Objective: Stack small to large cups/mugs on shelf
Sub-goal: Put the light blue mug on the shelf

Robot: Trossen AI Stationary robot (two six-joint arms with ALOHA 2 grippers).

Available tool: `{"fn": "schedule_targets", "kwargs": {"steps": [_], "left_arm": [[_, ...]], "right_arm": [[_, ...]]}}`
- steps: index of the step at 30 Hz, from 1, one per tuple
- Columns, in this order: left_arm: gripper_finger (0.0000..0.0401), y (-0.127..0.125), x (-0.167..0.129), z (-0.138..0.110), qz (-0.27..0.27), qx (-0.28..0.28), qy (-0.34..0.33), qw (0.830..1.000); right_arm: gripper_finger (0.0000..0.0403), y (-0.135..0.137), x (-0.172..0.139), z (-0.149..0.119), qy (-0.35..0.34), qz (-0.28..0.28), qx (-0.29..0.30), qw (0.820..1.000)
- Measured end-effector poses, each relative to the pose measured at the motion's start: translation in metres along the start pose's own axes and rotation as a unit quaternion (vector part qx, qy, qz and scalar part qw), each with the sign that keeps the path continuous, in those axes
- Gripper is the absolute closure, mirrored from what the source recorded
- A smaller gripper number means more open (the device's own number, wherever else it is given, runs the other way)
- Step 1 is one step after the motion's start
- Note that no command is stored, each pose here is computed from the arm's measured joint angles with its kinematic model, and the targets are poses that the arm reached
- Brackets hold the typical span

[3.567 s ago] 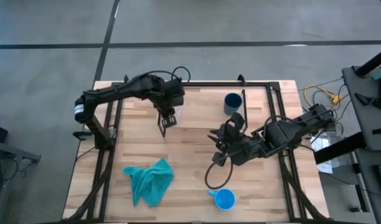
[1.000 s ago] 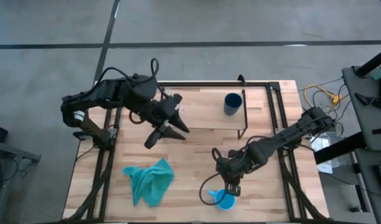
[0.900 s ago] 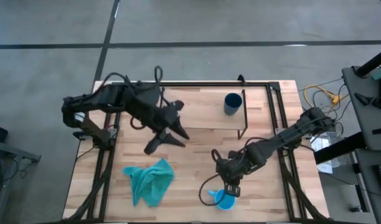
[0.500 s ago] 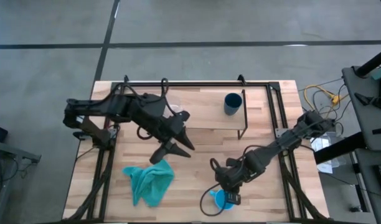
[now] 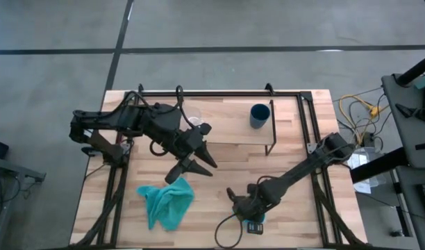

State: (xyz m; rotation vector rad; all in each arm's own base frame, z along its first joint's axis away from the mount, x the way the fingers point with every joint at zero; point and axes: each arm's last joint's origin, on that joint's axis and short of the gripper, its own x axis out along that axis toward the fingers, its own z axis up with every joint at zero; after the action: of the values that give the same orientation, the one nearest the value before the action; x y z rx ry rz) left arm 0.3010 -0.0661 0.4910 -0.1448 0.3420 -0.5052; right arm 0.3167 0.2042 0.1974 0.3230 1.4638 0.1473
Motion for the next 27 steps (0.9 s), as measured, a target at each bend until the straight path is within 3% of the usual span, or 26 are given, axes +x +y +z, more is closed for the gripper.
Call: {"fn": "schedule_targets", "kwargs": {"steps": [8,14,27], "left_arm": [[0.0289,0.000,-0.001,0.000,0.000,0.000,0.001,1.000],[0.0289,0.000,-0.001,0.000,0.000,0.000,0.001,1.000],[0.0289,0.000,-0.002,0.000,0.001,0.000,0.001,1.000]], "right_arm": [[0.0319,0.014,-0.044,0.004,-0.028,0.016,-0.008,0.999],[0.0315,0.012,-0.070,0.000,-0.034,-0.072,-0.054,0.995],[0.0299,0.004,-0.046,0.003,0.002,-0.099,-0.086,0.991]]}}
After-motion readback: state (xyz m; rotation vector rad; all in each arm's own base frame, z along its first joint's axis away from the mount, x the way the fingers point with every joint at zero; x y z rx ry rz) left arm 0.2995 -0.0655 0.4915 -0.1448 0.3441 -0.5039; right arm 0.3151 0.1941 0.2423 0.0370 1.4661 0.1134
